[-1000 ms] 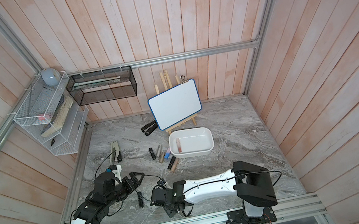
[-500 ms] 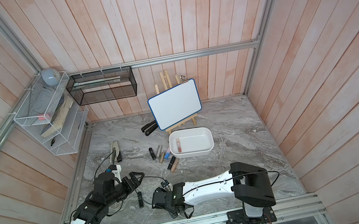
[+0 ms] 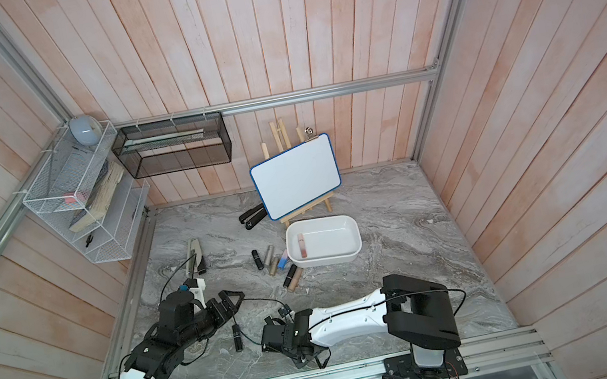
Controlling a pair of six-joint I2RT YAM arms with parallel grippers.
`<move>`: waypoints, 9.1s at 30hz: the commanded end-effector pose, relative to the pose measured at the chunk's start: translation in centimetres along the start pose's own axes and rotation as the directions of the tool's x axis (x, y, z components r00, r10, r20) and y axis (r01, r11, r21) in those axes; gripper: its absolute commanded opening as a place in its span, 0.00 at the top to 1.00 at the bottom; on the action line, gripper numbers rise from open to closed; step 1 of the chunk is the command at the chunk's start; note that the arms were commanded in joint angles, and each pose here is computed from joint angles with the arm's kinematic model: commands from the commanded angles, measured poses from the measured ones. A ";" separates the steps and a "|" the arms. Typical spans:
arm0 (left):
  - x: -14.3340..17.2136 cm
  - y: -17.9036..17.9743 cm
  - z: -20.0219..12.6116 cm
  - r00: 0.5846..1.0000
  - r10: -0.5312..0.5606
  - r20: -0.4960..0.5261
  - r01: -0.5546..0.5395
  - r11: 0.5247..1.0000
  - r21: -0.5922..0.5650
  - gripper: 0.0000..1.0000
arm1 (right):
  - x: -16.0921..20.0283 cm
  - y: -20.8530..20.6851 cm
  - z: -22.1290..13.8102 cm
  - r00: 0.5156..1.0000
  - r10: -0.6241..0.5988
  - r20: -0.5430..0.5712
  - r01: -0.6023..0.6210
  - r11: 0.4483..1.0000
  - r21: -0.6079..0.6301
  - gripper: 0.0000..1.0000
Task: Put the lipstick into the storage box
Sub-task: Pick up the lipstick at the center of the board, then place the lipstick in the storage box, then pick up the lipstick at the center of the board.
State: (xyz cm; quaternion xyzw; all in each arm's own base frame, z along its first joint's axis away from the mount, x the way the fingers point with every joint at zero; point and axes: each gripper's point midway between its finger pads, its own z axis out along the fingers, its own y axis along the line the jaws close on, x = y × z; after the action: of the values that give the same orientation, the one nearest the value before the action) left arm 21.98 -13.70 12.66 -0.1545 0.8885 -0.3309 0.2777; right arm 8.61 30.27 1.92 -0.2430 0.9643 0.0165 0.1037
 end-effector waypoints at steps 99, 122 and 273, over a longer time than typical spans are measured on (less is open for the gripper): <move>-2.7 -11.2 5.3 0.913 0.407 -0.014 -0.378 0.860 0.344 0.00 | -25.7 -18.5 0.0 0.876 0.456 0.156 -0.353 0.827 -0.437 0.84; -4.0 -9.7 6.0 0.923 0.386 -0.005 -0.361 0.868 0.342 0.00 | -25.9 -19.5 3.6 0.873 0.477 0.096 -0.409 0.827 -0.386 0.75; -2.5 -8.2 1.5 0.993 0.119 -0.025 -0.100 0.918 0.384 0.00 | -19.2 -8.6 -10.5 0.893 0.325 0.310 -0.207 0.910 -0.359 0.77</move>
State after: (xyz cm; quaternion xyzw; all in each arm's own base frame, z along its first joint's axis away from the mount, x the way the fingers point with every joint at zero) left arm 25.82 -17.83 16.38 -0.0869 0.8472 -0.4375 0.2884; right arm 26.58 31.65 15.39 -0.1138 0.9437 0.2153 0.2239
